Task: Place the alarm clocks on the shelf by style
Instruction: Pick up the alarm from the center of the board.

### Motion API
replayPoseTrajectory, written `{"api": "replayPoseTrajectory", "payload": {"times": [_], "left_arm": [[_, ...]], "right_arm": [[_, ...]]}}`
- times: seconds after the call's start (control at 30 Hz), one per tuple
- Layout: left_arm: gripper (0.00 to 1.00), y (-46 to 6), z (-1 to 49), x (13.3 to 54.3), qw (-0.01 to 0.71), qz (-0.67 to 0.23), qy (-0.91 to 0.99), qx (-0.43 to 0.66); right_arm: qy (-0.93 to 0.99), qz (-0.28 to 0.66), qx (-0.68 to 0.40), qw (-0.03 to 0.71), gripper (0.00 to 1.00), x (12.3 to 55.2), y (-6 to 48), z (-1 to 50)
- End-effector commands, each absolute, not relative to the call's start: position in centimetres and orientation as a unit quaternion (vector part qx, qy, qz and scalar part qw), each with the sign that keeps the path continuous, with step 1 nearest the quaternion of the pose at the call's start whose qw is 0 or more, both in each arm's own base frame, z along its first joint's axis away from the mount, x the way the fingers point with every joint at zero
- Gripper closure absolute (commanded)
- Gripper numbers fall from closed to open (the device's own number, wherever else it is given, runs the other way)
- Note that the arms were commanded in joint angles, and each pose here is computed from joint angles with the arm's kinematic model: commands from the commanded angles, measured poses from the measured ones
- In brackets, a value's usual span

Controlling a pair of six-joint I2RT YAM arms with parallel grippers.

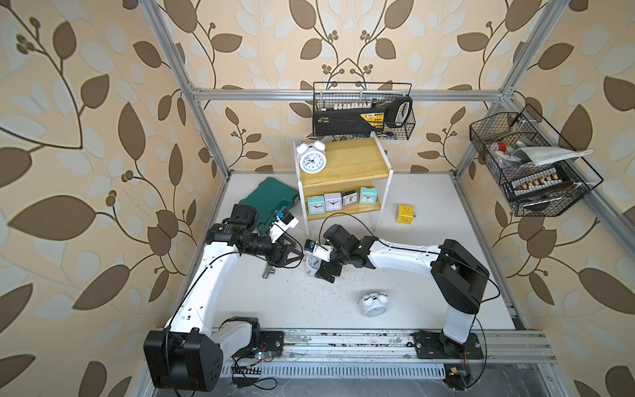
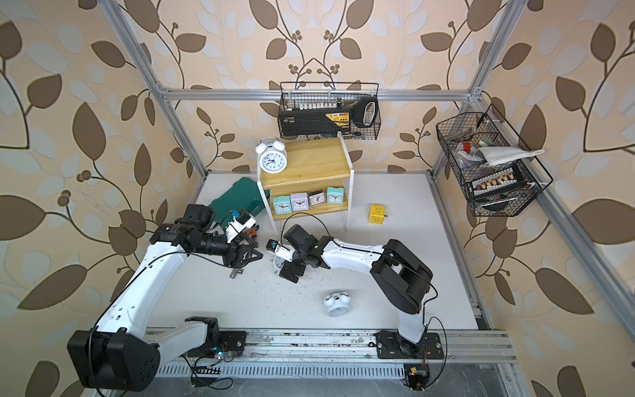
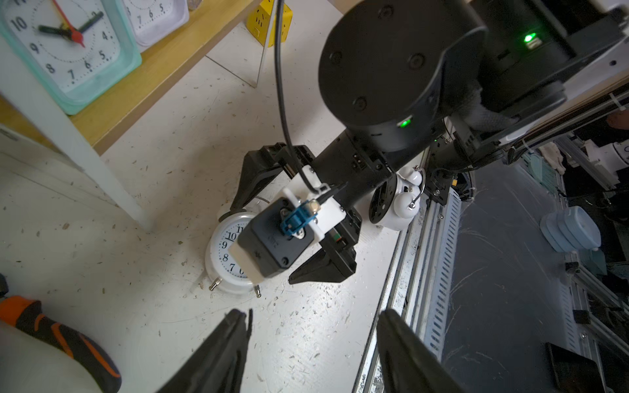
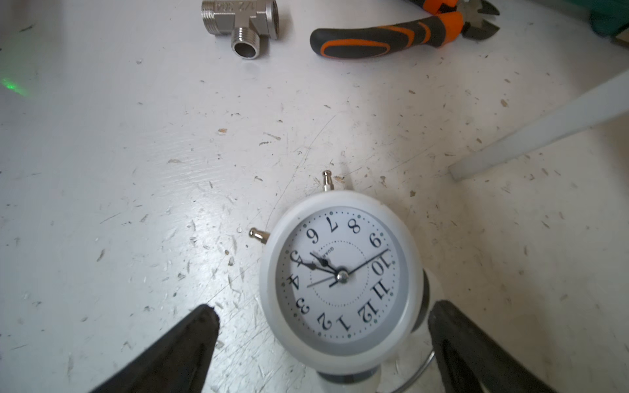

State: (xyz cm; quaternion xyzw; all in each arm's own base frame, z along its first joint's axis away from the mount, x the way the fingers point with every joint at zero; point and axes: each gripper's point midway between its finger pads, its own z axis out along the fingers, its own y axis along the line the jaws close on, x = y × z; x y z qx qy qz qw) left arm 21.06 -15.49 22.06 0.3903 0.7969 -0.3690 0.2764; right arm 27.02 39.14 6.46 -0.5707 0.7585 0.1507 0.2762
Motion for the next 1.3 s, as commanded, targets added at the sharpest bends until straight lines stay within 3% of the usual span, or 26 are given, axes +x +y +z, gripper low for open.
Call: {"api": "replayPoseTrajectory", "payload": {"times": [0.0,0.37,0.63,0.8,1.1,1.27], "left_arm": [[0.36,-15.7,23.3,21.3,0.289,-0.39,0.786,0.383],[0.34,-15.4,22.8,21.3,0.288,-0.389,0.788,0.381],[0.34,-15.2,23.2,21.4,0.291,-0.388,0.789,0.377],[0.31,-15.2,23.8,21.7,0.29,-0.392,0.793,0.364],[0.28,-15.0,25.1,22.6,0.272,-0.405,0.818,0.306],[0.25,-14.8,24.7,23.7,0.236,-0.412,0.843,0.254]], "right_arm": [[0.741,0.143,-0.6,0.267,0.01,27.5,40.0,5.6],[0.744,0.134,-0.615,0.225,0.02,28.2,40.6,2.0],[0.746,0.137,-0.614,0.219,0.3,27.9,40.0,2.3],[0.74,0.134,-0.61,0.251,0.53,27.8,39.4,4.8],[0.729,0.12,-0.593,0.321,0.48,26.6,37.3,10.4],[0.678,0.123,-0.634,0.35,0.47,24.2,37.6,12.2]]}}
